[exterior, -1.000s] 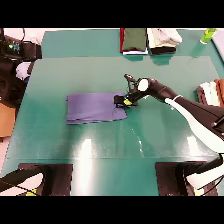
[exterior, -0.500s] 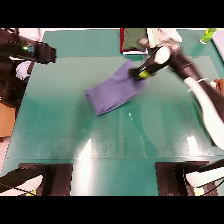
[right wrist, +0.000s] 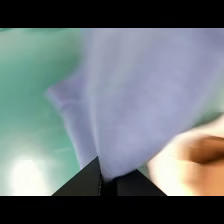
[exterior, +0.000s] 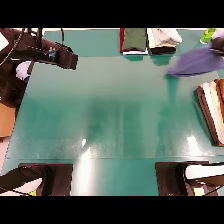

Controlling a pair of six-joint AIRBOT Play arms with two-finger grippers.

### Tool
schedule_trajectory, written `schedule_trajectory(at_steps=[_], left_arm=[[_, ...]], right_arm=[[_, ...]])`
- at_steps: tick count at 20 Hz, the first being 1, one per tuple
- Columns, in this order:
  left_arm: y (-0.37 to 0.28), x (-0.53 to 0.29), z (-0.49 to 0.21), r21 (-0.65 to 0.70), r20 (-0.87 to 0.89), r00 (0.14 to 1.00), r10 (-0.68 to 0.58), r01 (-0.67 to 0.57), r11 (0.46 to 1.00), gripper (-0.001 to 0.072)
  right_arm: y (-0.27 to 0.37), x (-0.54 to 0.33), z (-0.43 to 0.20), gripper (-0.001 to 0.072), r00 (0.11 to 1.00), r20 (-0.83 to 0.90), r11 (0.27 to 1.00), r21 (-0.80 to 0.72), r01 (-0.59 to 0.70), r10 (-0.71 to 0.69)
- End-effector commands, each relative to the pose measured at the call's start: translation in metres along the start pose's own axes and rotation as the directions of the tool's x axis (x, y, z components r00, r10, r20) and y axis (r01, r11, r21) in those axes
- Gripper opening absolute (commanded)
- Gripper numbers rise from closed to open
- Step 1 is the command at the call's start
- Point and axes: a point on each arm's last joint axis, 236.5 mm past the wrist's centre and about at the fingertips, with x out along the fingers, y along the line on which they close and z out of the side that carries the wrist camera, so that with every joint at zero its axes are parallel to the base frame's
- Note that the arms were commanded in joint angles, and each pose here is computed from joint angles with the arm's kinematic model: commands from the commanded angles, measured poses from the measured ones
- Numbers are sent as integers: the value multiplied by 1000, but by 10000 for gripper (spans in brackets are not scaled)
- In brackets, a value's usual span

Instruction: Fold the shirts.

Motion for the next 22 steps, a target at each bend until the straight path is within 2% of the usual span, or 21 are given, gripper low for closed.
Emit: schedule_trajectory(at_steps=[1,5,8,11,14,15,22], left_arm=[[-7,0,0,-26,2,1000,-19,19,999,24],[-12,1,1,-44,4,999,-38,38,998,24],[-12,1,1,-70,4,999,-39,39,997,24],[-12,1,1,-80,4,999,-40,40,996,24],[-12,1,2,-86,9,999,-40,41,995,24],[-13,1,3,-87,13,999,-43,44,995,24],[-13,1,3,-84,11,999,-43,44,995,24]], right_arm=[[-108,-16,11,19,993,50,981,165,98,-108],[-149,-11,7,19,995,63,955,291,51,-72],[-154,-12,10,19,994,78,956,291,48,-74],[-147,-39,39,19,983,164,966,255,39,-83],[-118,-78,67,19,960,280,967,241,-79,8],[-114,-91,69,19,952,305,970,228,-84,11],[-127,-147,29,19,952,302,981,193,-1,-58]])
